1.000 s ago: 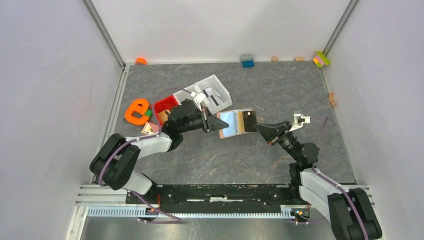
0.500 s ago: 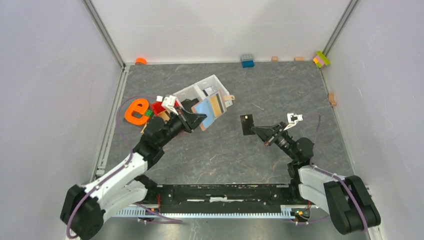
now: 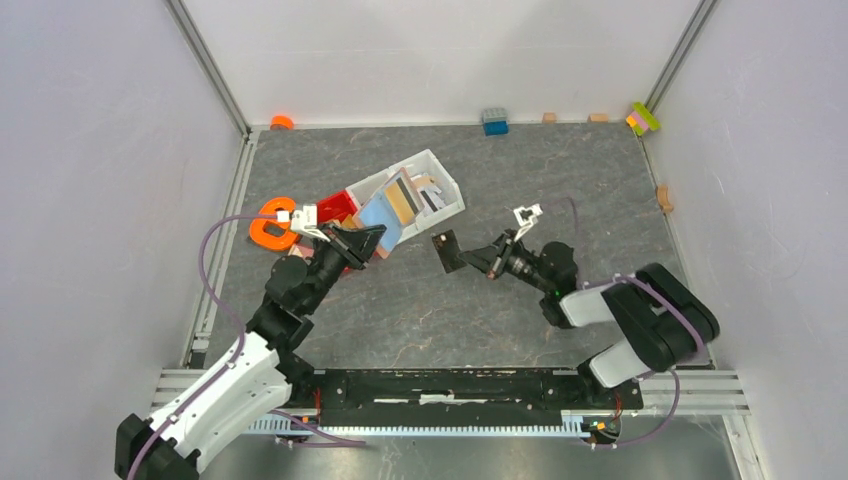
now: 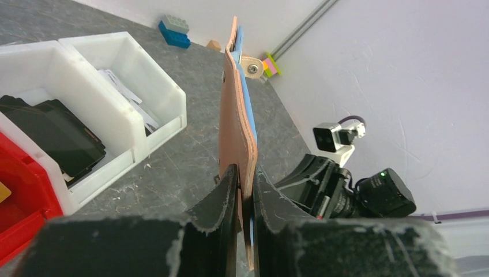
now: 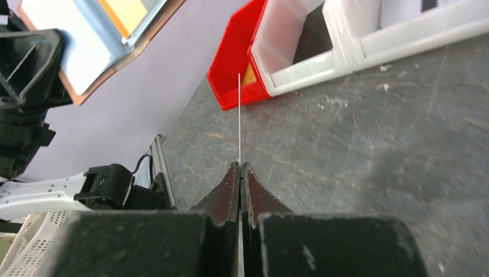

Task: Take the credit cards out of the card holder
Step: Place the credit card in the storage box.

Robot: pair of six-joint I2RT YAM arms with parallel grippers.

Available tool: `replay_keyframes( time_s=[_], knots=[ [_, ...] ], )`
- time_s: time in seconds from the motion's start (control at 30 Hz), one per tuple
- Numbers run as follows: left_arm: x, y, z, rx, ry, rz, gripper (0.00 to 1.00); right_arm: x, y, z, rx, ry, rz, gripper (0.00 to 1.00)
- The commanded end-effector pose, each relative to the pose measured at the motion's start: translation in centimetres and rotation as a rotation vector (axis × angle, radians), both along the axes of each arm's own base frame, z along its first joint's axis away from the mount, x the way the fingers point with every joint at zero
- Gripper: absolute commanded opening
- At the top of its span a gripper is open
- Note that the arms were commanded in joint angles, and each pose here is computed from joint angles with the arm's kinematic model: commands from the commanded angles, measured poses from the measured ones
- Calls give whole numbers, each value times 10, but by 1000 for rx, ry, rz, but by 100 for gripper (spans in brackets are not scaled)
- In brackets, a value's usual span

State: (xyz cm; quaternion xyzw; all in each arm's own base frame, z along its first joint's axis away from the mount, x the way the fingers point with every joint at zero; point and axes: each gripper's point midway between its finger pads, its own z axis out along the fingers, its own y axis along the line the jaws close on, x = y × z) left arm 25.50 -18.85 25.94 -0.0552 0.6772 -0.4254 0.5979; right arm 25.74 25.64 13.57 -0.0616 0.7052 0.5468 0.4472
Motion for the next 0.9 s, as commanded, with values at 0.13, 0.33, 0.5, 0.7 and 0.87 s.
replay_keyframes(
  time_s=[0.13, 0.33, 0.5, 0.7, 0.87],
  knots=[
    [-4, 14, 22, -69, -64, 52, 2, 54, 52, 16, -2, -33, -3, 0],
    [-4, 15, 19, -80, -57, 60, 3, 90, 85, 3, -119, -35, -13, 0],
    [-7, 20, 21, -99, -66, 73, 2, 115, 112, -6, -180, -46, -10, 0],
    [-11, 22, 22, -138, -65, 70, 2, 140, 149, -20, -231, -48, 15, 0],
    [-8, 21, 16, -148, -47, 77, 2, 150, 169, -30, -275, -50, 10, 0]
  ],
)
